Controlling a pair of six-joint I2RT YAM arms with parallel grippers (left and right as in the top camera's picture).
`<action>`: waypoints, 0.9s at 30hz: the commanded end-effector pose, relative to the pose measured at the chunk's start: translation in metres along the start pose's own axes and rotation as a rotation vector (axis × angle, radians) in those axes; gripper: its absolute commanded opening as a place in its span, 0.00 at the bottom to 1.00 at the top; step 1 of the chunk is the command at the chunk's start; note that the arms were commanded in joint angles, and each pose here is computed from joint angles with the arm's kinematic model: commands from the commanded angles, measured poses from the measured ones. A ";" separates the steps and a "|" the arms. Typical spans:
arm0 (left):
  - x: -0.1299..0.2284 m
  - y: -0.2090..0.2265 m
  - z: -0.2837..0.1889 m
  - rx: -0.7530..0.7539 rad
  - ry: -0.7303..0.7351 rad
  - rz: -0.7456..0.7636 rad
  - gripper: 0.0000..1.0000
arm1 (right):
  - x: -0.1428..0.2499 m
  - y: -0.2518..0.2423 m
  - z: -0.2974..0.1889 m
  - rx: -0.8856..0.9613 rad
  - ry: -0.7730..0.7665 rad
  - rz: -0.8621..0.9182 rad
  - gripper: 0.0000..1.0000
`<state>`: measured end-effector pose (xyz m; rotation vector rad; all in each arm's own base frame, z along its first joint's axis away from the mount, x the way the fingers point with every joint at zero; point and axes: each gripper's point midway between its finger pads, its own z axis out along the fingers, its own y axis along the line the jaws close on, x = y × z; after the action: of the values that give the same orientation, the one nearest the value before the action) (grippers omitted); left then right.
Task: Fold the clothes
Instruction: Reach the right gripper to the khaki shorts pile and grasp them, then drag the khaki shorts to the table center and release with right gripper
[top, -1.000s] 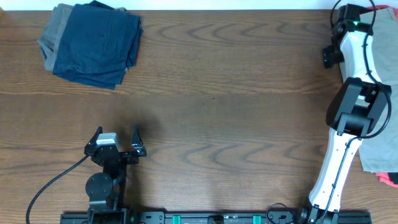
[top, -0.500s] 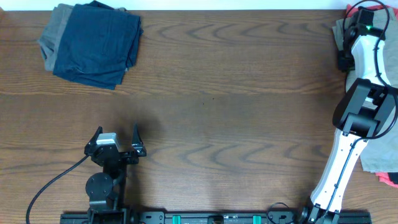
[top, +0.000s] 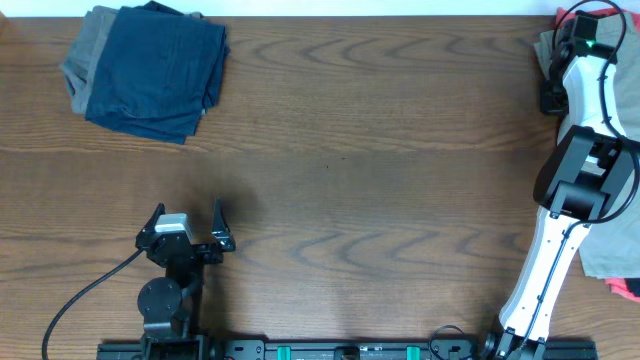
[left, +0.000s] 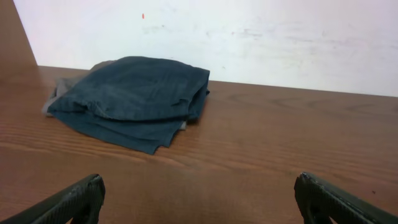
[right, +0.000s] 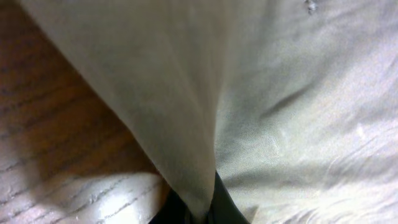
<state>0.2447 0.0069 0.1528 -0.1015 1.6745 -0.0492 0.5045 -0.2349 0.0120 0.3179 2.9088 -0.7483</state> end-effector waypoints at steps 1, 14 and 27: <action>0.015 0.002 0.001 -0.009 0.044 -0.002 0.98 | -0.009 -0.027 -0.039 0.048 -0.055 0.148 0.01; 0.015 0.002 0.001 -0.010 0.044 -0.002 0.98 | -0.018 -0.049 -0.126 -0.049 -0.178 0.298 0.01; 0.015 0.002 0.001 -0.010 0.044 -0.002 0.98 | -0.011 0.033 -0.154 -0.399 -0.138 0.197 0.01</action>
<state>0.2447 0.0070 0.1527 -0.1019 1.6749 -0.0489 0.4957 -0.1890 0.1235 0.5625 2.7632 -0.4284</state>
